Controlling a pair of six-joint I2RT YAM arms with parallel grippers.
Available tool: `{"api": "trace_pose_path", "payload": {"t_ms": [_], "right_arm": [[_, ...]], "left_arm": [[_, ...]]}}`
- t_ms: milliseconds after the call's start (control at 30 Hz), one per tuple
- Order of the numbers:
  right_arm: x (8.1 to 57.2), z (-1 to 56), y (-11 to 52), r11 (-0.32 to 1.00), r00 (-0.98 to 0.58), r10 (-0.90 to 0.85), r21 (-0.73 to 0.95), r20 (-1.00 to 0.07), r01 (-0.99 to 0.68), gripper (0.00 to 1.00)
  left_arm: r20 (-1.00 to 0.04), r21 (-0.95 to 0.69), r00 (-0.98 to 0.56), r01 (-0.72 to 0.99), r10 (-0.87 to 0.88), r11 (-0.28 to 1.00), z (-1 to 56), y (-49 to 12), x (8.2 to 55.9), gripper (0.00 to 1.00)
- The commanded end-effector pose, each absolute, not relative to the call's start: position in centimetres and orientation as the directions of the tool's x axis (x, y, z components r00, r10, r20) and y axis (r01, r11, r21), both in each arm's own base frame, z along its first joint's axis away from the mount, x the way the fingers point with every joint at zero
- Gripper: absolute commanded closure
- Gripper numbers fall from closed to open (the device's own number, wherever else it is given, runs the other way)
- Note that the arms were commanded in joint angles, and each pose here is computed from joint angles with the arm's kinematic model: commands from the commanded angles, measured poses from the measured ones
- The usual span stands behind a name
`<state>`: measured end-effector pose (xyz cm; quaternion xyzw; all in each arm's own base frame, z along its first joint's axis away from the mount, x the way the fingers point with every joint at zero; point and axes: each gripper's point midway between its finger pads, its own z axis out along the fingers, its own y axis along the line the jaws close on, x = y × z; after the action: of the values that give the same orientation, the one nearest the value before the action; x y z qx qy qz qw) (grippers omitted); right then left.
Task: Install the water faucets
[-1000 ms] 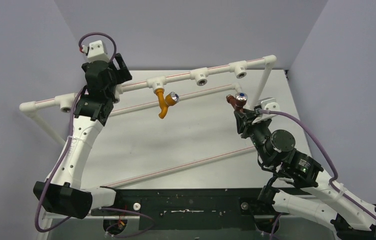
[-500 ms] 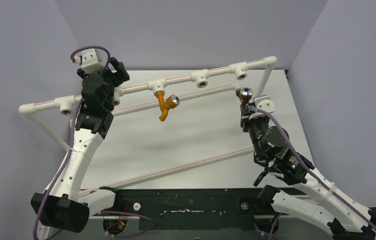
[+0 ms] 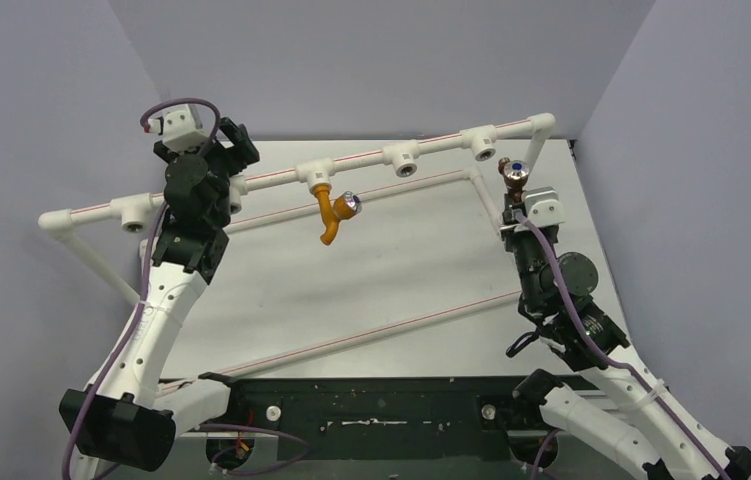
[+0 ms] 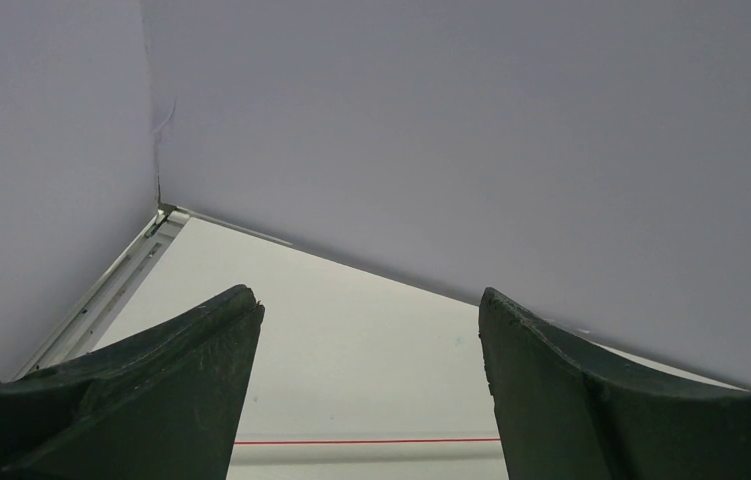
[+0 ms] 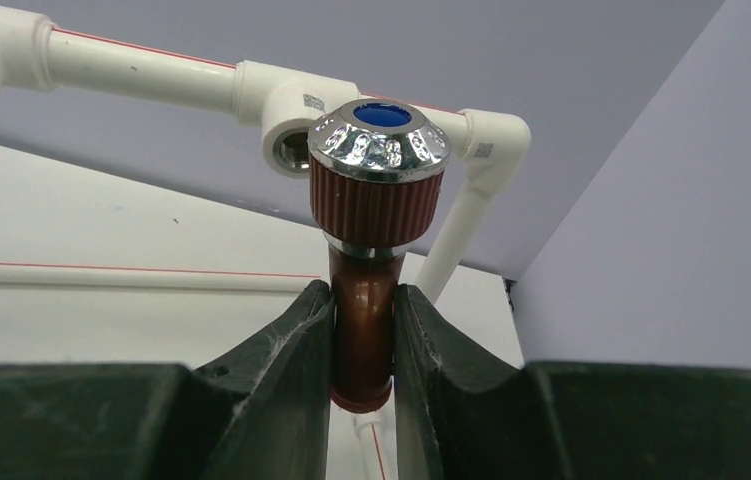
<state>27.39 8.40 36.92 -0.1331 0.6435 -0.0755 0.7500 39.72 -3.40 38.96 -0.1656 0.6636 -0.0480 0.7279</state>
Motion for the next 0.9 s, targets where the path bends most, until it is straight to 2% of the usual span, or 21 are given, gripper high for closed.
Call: {"api": "trace_pose_path", "payload": {"t_ms": [0,333,567,867], "right_arm": [[27.7,39.9,9.0,0.965,0.304,-0.188,-0.233,-0.934,-0.119,1.00],[29.4,40.1,8.9,0.959,0.345,0.011,-0.088,-0.938,-0.270,1.00],[29.2,39.9,9.7,0.941,0.331,0.074,-0.044,-0.941,-0.336,1.00],[28.4,38.8,8.6,0.954,0.296,0.112,0.019,-0.948,-0.299,1.00]], "left_arm": [[-0.961,-0.121,-0.217,-0.225,-0.171,0.967,28.4,-4.0,38.1,0.23],[-0.962,-0.128,-0.209,-0.221,-0.175,0.967,28.4,-4.3,38.0,0.23],[-0.961,-0.124,-0.215,-0.222,-0.172,0.967,28.1,-4.4,38.1,0.23],[-0.957,-0.129,-0.225,-0.239,-0.184,0.962,27.6,-4.2,38.4,0.22]]}}
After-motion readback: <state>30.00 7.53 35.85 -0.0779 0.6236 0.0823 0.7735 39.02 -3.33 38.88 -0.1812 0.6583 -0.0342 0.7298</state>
